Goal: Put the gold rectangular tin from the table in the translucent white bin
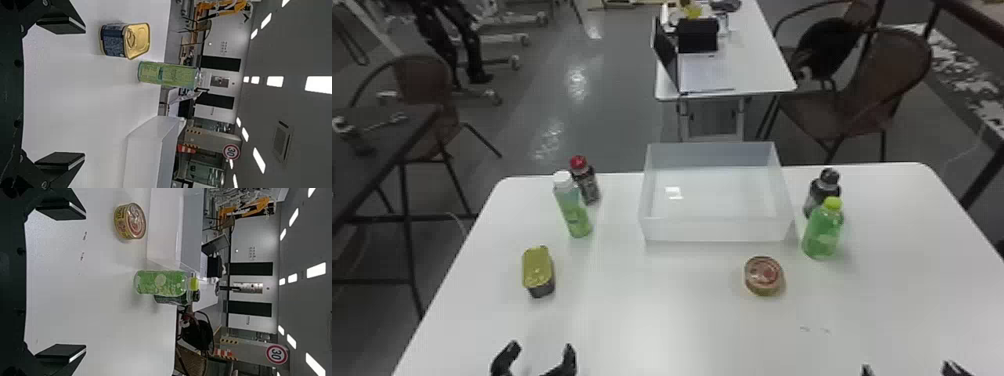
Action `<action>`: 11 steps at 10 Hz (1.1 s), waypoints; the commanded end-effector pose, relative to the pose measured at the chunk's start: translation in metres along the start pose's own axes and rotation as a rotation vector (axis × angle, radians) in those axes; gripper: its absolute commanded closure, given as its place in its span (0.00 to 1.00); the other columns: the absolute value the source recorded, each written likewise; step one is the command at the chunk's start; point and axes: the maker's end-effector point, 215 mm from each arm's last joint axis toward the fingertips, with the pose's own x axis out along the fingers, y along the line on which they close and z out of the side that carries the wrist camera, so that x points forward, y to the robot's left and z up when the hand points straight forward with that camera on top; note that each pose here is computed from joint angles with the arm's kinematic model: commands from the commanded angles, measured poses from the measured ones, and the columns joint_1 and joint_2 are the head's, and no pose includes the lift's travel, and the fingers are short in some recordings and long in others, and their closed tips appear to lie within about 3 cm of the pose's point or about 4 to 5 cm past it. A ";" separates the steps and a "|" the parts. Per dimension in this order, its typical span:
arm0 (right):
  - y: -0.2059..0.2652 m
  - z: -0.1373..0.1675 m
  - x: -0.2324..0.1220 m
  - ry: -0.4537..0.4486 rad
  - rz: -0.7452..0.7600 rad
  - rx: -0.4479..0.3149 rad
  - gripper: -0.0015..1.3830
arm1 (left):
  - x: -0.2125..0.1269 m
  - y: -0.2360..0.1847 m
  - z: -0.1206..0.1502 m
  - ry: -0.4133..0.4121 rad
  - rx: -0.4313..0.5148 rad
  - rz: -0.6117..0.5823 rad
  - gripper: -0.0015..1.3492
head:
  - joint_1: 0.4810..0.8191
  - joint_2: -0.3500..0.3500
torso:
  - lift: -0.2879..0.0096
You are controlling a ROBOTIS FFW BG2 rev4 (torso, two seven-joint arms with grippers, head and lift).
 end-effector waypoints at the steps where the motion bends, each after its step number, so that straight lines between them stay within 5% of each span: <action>1: 0.000 0.001 0.001 -0.001 0.000 -0.001 0.08 | 0.000 -0.001 -0.001 0.003 -0.004 0.000 0.12 | 0.63 0.67 | 0.87; 11: 0.002 0.004 0.006 -0.007 0.005 0.000 0.08 | 0.036 0.015 0.009 0.035 0.069 0.004 0.12 | 0.63 0.68 | 0.87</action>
